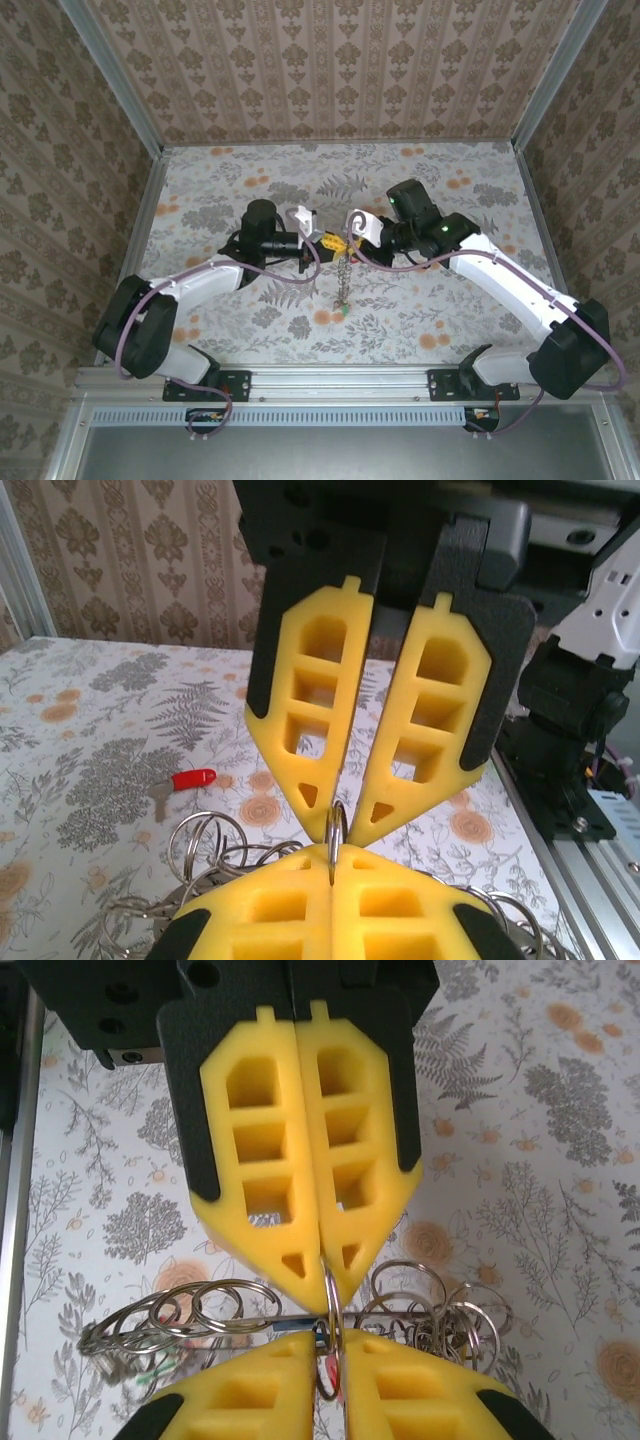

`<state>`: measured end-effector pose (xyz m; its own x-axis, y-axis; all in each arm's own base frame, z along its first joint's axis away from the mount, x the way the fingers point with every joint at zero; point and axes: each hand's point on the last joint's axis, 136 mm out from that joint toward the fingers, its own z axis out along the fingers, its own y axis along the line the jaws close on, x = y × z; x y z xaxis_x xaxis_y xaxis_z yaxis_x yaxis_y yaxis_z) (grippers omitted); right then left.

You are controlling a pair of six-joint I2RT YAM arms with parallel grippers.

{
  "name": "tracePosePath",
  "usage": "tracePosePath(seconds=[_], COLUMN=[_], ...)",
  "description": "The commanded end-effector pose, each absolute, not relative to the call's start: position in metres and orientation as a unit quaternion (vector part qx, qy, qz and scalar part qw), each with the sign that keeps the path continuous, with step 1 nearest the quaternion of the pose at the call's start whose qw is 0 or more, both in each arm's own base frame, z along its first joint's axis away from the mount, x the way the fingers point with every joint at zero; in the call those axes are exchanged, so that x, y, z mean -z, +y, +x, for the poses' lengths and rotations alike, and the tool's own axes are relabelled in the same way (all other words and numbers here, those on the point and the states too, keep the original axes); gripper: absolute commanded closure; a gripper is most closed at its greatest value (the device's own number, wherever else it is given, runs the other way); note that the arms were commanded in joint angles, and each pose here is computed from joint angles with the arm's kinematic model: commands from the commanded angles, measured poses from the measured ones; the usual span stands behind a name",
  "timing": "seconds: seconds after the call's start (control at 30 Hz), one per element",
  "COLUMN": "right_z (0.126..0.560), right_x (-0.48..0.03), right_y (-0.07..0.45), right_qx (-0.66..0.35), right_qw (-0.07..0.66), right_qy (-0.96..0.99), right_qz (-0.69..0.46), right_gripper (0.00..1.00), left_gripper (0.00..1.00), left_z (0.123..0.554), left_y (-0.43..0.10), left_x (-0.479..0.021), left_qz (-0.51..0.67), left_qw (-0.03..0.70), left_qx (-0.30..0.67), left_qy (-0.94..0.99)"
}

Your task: Put the keys on the keyring

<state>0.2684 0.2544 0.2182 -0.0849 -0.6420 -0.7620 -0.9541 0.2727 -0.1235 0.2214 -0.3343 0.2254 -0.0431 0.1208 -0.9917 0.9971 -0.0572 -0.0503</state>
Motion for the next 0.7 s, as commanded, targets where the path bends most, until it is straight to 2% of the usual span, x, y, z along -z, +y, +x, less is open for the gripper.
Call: tracePosePath(seconds=[0.0, 0.4, 0.67], right_z=[0.27, 0.278, 0.286], right_x=[-0.236, -0.245, -0.247], right_y=[0.261, 0.267, 0.265], right_qx=[-0.257, -0.307, -0.294], right_qw=[0.41, 0.436, 0.452], right_qy=[0.685, 0.666, 0.67], right_qz=[-0.545, -0.521, -0.51], right_gripper=[0.86, 0.87, 0.82], left_gripper=[1.0, 1.0, 1.0], left_z=[0.222, 0.223, 0.223], left_y=[-0.334, -0.336, -0.335], left_x=[-0.253, -0.256, -0.255], left_qz=[0.524, 0.516, 0.516], left_qw=[0.475, 0.472, 0.471], left_qx=[0.516, 0.533, 0.529], left_qy=[0.482, 0.477, 0.481])
